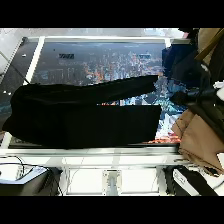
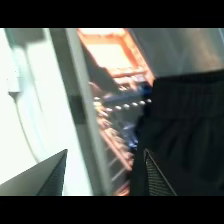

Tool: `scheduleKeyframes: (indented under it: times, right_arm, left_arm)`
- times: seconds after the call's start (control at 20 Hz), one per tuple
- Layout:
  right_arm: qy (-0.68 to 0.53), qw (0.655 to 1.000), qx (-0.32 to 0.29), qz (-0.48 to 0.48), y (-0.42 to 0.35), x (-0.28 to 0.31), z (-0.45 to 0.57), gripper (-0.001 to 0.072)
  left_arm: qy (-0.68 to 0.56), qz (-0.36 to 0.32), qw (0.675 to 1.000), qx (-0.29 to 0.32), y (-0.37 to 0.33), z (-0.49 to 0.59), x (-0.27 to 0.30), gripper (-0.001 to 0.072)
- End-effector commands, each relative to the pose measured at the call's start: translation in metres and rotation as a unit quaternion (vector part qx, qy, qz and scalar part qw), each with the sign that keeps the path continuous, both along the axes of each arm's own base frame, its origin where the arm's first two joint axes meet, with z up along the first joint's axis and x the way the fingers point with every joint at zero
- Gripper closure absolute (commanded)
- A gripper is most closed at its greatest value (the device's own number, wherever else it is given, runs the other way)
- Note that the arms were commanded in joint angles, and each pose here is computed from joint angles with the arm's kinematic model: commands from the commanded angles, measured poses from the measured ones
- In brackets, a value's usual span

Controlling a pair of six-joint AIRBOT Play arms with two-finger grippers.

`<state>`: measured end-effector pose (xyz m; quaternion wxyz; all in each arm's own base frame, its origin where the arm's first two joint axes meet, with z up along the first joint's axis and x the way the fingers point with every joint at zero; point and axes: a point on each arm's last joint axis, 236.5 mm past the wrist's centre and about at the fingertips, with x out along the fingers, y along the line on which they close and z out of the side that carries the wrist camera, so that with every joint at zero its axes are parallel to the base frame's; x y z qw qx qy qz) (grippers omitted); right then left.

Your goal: Fold the clothes and pants, and hang the long-sleeved shirts on hangers.

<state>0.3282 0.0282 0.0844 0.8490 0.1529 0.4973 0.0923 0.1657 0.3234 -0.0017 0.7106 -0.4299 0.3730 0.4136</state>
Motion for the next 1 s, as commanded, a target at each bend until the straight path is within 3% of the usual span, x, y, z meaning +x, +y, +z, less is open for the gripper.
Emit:
scheduleKeyframes:
  times: [0.0,0.05,0.1,0.25,0.4,0.7,0.85,0.9,0.95]
  right_arm:
    - [-0.039,0.996,0.075,-0.009,0.031,-0.019,0.011,0.0369]
    - [-0.047,0.996,0.078,-0.008,0.033,-0.02,0.016,0.0369]
    - [-0.056,0.995,0.081,-0.008,0.035,-0.021,0.022,0.0369]
    - [-0.077,0.991,0.105,-0.008,0.044,-0.021,0.037,0.037]
    - [-0.087,0.988,0.127,-0.01,0.05,-0.018,0.045,0.037]
    - [-0.09,0.985,0.144,-0.008,0.056,-0.017,0.05,0.0371]
    - [-0.087,0.986,0.145,-0.006,0.057,-0.019,0.049,0.0371]
    - [-0.085,0.986,0.145,-0.005,0.058,-0.02,0.049,0.0371]
    - [-0.084,0.986,0.145,-0.004,0.058,-0.02,0.049,0.0372]
  left_arm:
    - [-0.095,-0.023,0.994,-0.041,-0.002,-0.027,0.03,0.0184]
    - [-0.116,-0.03,0.991,-0.053,-0.003,-0.033,0.041,0.0112]
    - [-0.132,-0.033,0.989,-0.06,-0.001,-0.04,0.048,0.0086]
    - [-0.148,-0.021,0.985,-0.084,0.003,-0.064,0.057,0.0087]
    - [-0.168,-0.053,0.98,-0.091,-0.004,-0.075,0.08,0.0089]
    - [-0.155,-0.089,0.982,-0.061,-0.015,-0.085,0.123,0.014]
    - [-0.15,-0.098,0.981,-0.074,-0.024,-0.095,0.131,0.031]
    - [-0.15,-0.096,0.981,-0.075,-0.024,-0.095,0.131,0.0454]
    - [-0.151,-0.096,0.981,-0.073,-0.023,-0.094,0.131,0.0657]
